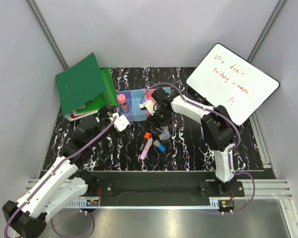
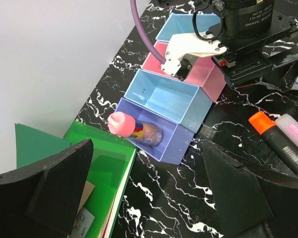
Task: Sort the stationery into containers
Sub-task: Pick up the stationery from the center of the board.
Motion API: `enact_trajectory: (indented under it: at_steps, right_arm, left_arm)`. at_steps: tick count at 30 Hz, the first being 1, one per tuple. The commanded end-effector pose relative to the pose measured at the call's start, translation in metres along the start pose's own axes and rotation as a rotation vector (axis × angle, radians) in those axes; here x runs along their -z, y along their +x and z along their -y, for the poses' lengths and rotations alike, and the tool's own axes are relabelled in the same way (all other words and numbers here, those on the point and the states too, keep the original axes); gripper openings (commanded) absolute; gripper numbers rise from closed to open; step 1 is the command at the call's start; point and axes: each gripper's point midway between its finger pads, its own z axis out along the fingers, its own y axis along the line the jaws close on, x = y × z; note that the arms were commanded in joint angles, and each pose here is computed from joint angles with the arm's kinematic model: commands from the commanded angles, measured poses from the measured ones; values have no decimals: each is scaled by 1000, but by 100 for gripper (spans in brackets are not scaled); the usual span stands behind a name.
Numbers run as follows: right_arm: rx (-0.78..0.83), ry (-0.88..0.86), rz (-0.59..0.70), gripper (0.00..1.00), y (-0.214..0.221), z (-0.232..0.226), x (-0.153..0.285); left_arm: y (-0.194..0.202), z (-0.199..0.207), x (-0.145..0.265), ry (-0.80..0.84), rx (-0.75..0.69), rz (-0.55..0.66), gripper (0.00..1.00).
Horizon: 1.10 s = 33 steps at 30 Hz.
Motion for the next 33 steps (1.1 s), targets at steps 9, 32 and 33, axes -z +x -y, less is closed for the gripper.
enact_trajectory:
  at_steps: [9,32,33]
  right_arm:
    - [-25,83,41,86,7,-7,34]
    - [-12,-5,29,53,8,-21,9]
    - [-7,-3,27,52,10,-23,10]
  left_arm:
    - [-22,-6,-3,-17,-14,99,99]
    - [-12,-7,-15,-49,0,91,99]
    - [-11,-6,-15,-49,3,89,99]
